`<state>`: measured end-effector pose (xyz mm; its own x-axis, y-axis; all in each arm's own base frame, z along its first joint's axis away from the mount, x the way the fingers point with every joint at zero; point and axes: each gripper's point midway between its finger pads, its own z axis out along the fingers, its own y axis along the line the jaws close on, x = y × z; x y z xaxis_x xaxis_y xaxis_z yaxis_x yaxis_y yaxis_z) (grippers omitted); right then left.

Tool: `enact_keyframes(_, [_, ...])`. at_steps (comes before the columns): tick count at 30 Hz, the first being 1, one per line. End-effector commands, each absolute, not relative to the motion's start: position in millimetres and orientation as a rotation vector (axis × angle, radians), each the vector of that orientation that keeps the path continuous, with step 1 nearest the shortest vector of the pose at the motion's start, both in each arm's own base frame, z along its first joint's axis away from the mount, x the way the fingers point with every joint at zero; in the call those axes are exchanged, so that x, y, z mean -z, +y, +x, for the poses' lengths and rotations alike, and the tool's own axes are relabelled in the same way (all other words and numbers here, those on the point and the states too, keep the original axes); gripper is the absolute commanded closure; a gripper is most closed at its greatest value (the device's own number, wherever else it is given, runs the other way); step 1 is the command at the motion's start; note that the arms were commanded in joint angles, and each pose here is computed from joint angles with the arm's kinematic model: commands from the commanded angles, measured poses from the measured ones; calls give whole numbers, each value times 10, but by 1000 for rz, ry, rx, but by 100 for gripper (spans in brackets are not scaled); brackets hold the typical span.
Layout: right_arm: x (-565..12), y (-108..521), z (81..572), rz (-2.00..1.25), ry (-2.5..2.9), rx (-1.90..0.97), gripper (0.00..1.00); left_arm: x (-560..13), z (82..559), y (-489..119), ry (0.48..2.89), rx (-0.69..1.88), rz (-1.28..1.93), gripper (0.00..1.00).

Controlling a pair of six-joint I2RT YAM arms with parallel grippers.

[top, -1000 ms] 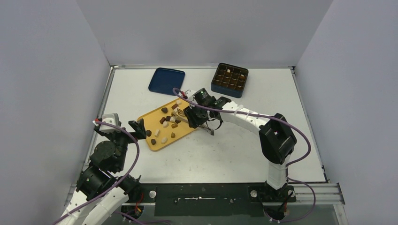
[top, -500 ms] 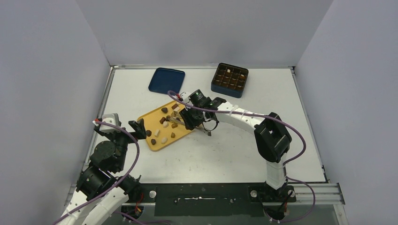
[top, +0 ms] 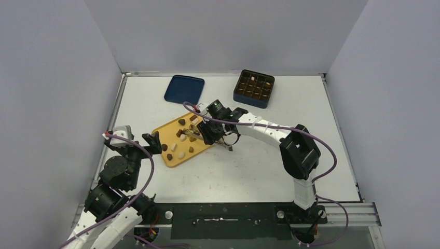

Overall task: Pack the chocolate
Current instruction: Pick up the fake chocolate from the plate.

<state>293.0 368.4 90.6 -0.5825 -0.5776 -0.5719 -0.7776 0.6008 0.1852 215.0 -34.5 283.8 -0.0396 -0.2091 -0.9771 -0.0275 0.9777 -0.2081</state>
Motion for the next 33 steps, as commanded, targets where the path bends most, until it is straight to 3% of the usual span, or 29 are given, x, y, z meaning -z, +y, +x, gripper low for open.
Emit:
enact_keyframes(1, [-1059, 3822, 3028, -1093, 2300, -592, 58, -2942, 2157, -335, 1576, 157, -196, 3])
enact_keyframes(11, [-1034, 3846, 3072, -1104, 2303, -562, 59, -2943, 2156, -335, 1576, 158, -197, 3])
enact_keyframes(15, [-1073, 3856, 3068, -1106, 2293, -563, 63, -2939, 2155, -330, 1576, 156, -198, 3])
enact_keyframes(33, [-1730, 3728, 3092, -969, 2182, -605, 72, -2945, 2154, -334, 1574, 159, -197, 3])
